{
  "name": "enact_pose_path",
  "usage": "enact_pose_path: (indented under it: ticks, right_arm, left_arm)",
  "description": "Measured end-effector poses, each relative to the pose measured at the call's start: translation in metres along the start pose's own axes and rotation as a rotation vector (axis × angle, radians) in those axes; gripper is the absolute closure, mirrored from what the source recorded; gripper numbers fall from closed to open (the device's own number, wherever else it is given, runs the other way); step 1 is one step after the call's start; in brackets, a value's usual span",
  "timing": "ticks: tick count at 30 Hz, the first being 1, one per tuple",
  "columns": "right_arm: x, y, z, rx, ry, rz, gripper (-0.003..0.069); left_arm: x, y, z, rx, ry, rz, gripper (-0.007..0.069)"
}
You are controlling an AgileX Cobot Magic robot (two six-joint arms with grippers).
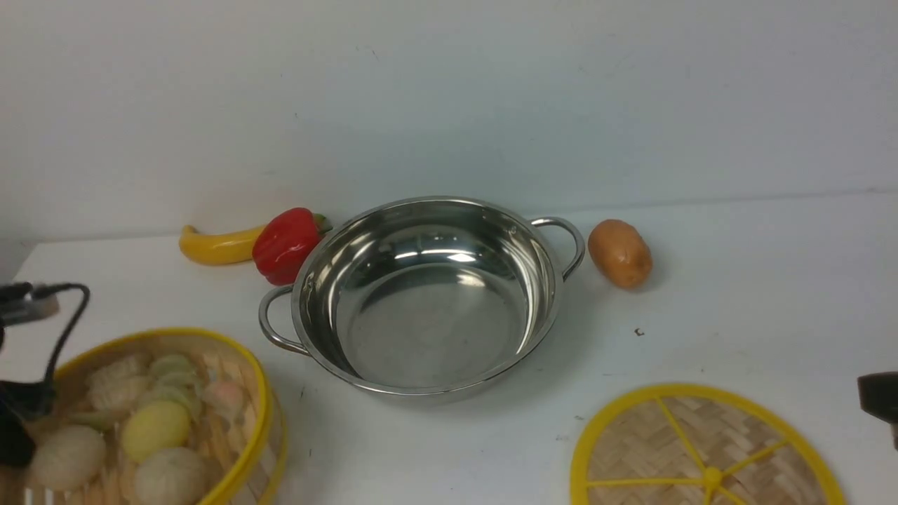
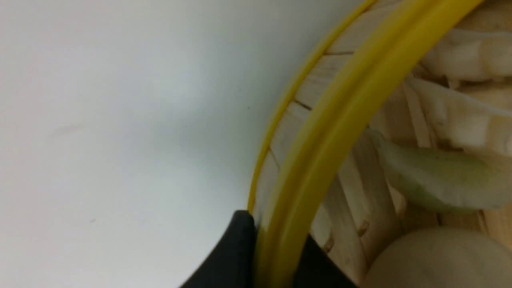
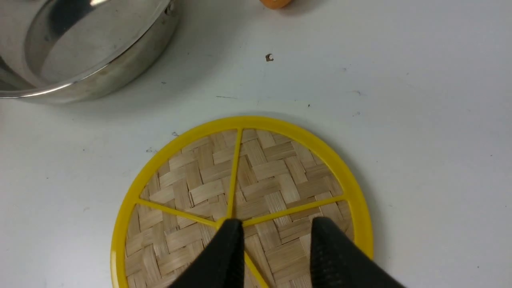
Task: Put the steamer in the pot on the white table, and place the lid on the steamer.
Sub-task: 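Grasp the rim of the steamer basket holding the buns with the left gripper, then place the bamboo steamer basket with dumplings into the steel pot with the left gripper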
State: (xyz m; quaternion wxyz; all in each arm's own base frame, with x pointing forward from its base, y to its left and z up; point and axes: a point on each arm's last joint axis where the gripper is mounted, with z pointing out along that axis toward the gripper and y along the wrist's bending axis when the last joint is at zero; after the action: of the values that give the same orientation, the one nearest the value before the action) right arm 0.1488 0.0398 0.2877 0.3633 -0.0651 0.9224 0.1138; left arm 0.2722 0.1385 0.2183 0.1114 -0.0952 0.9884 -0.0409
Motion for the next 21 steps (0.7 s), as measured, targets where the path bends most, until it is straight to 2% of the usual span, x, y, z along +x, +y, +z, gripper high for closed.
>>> enact_pose_path:
  ticks: [5, 12, 13, 16, 21]
  right_arm:
    - [0.002, 0.0, 0.0, -0.004, 0.018, 0.003, 0.041]
    - [0.003, 0.0, 0.003, -0.006, 0.053, 0.007, 0.041]
    - [0.003, 0.0, 0.004, -0.006, 0.057, 0.007, 0.041]
    - [0.003, 0.0, 0.007, -0.005, 0.074, 0.009, 0.041]
    - [0.003, 0.0, 0.009, -0.005, 0.081, 0.011, 0.041]
  left_arm:
    - [-0.02, -0.013, -0.048, -0.004, -0.064, 0.011, 0.0578]
    - [-0.068, -0.112, -0.071, 0.015, -0.103, 0.266, 0.0578]
    - [-0.073, -0.118, -0.07, 0.015, -0.107, 0.275, 0.0578]
    - [-0.1, -0.167, -0.056, 0.042, -0.116, 0.368, 0.0578]
    - [-0.137, -0.218, -0.024, 0.081, -0.104, 0.451, 0.0578]
